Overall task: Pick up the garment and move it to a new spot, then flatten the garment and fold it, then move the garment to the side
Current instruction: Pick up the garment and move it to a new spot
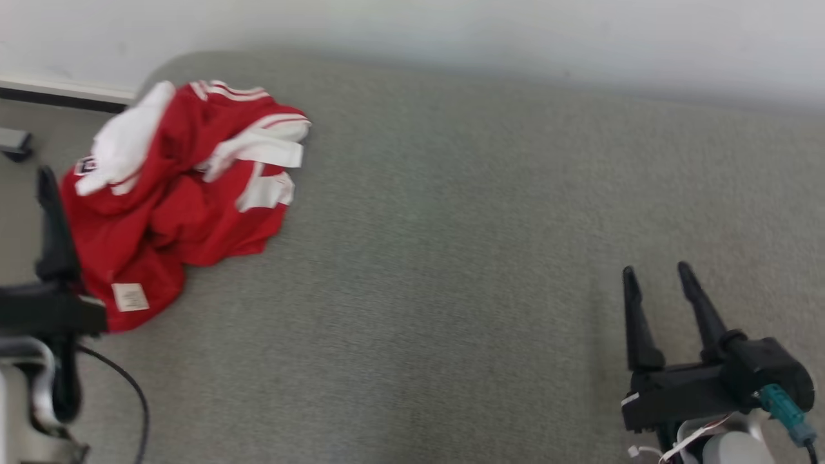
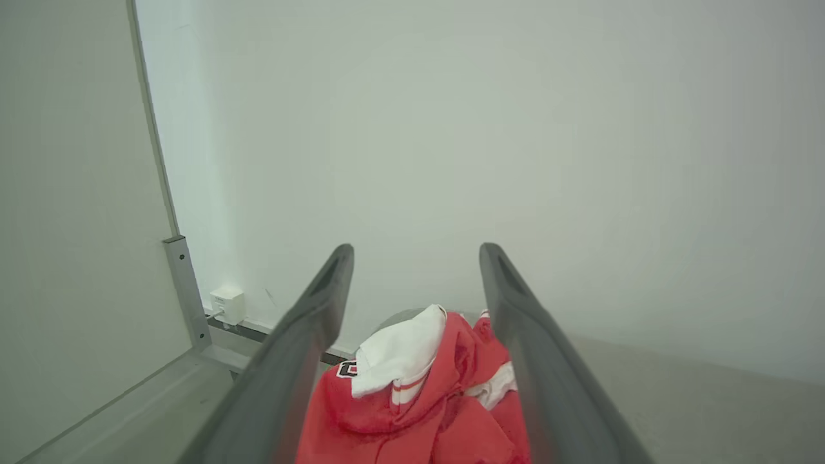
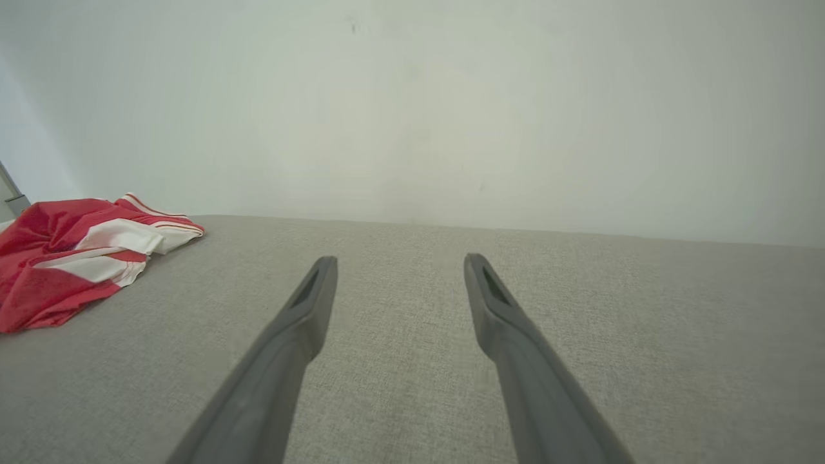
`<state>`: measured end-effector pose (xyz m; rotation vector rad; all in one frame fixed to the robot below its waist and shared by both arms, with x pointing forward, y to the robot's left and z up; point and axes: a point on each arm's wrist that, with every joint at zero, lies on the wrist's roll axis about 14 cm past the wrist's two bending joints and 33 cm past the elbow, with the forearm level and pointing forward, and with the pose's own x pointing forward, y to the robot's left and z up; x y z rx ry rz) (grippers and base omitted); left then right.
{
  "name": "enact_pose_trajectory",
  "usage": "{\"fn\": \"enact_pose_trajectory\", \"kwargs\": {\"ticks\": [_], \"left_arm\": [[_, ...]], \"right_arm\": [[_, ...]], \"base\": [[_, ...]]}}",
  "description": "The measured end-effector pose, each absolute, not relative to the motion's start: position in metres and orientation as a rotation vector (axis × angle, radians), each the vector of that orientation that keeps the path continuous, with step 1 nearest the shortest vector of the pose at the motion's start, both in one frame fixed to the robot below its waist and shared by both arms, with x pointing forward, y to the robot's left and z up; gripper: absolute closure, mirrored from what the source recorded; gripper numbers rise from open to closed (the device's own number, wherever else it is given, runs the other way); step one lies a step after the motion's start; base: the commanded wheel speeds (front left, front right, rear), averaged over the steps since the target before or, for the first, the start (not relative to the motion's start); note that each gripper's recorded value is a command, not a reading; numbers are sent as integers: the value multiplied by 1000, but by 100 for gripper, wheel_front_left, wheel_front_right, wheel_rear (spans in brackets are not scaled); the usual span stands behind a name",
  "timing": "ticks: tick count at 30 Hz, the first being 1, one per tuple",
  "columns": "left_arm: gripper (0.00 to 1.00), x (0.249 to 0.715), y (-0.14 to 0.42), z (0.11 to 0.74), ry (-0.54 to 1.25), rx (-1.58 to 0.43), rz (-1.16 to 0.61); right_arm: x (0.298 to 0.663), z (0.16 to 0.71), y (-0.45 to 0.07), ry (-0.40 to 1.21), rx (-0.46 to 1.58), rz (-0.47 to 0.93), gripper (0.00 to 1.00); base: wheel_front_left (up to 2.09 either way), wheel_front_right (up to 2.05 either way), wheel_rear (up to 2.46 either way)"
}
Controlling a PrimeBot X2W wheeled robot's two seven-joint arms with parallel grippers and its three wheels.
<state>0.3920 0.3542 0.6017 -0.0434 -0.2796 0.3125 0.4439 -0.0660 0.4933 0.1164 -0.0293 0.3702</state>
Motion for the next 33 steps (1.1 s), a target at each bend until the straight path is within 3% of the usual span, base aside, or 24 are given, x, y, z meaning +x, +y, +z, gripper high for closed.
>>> {"fn": "enact_pose_trajectory", "kwargs": {"ticks": [8,18,33], "left_arm": [[0,469,354,611,-274,-24,252],[0,544,354,570,-123,8,212],[0,571,363,461,260,12,220]], "right_arm": [[456,485,-126,-25,57,209,0],[453,468,-184,22,-2,59,0],[445,454,-211,76,-34,-10,0]], "base": [[0,0,0],[0,0,0],[0,0,0]]}}
